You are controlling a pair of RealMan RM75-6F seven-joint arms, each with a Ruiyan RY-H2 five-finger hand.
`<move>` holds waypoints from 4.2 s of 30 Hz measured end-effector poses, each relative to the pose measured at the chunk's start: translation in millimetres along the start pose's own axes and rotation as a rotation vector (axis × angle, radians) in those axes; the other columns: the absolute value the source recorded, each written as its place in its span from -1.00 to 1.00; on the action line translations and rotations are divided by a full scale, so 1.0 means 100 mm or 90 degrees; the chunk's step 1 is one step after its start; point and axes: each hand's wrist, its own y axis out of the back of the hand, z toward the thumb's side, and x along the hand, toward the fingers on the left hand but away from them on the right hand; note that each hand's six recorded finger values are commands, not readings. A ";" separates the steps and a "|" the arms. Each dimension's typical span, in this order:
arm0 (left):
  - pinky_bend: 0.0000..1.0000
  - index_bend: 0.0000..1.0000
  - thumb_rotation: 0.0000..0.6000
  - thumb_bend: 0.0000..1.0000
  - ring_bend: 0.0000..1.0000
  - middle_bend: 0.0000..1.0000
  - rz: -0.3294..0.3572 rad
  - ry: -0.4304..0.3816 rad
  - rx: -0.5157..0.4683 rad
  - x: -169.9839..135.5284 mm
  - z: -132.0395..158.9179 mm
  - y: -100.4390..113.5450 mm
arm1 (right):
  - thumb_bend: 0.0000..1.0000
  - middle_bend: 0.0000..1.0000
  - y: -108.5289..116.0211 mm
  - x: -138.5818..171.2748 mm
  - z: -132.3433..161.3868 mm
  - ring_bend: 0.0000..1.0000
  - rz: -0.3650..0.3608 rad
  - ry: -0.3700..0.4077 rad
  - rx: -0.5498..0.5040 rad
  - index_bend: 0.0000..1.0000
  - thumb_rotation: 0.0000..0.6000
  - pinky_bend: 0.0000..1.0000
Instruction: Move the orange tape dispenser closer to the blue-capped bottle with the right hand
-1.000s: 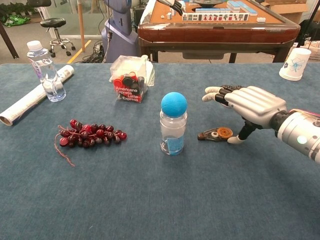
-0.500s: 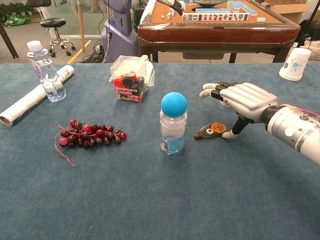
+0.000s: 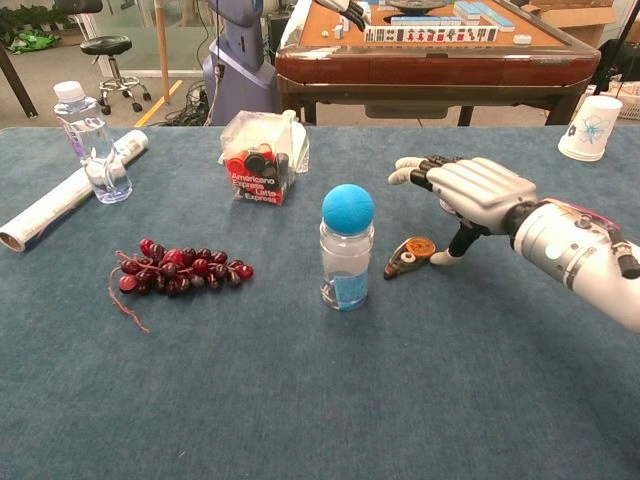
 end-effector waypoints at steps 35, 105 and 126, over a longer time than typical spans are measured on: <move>0.29 0.13 1.00 -0.73 0.05 0.16 -0.001 0.005 -0.001 -0.01 -0.03 0.01 | -1.00 -0.94 0.06 0.03 0.39 -0.99 -0.036 0.060 -0.065 -0.73 1.00 -0.75; 0.29 0.13 1.00 -0.73 0.04 0.16 -0.005 0.010 0.005 -0.03 -0.04 -0.01 | -1.00 -0.91 0.15 0.12 0.25 -1.00 -0.056 0.064 -0.042 -0.91 1.00 -0.75; 0.29 0.12 1.00 -0.73 0.04 0.16 0.010 -0.005 0.022 -0.07 0.05 0.04 | -1.00 -0.66 0.94 1.48 -0.99 -0.93 -0.027 -0.134 0.155 -0.56 1.00 -0.76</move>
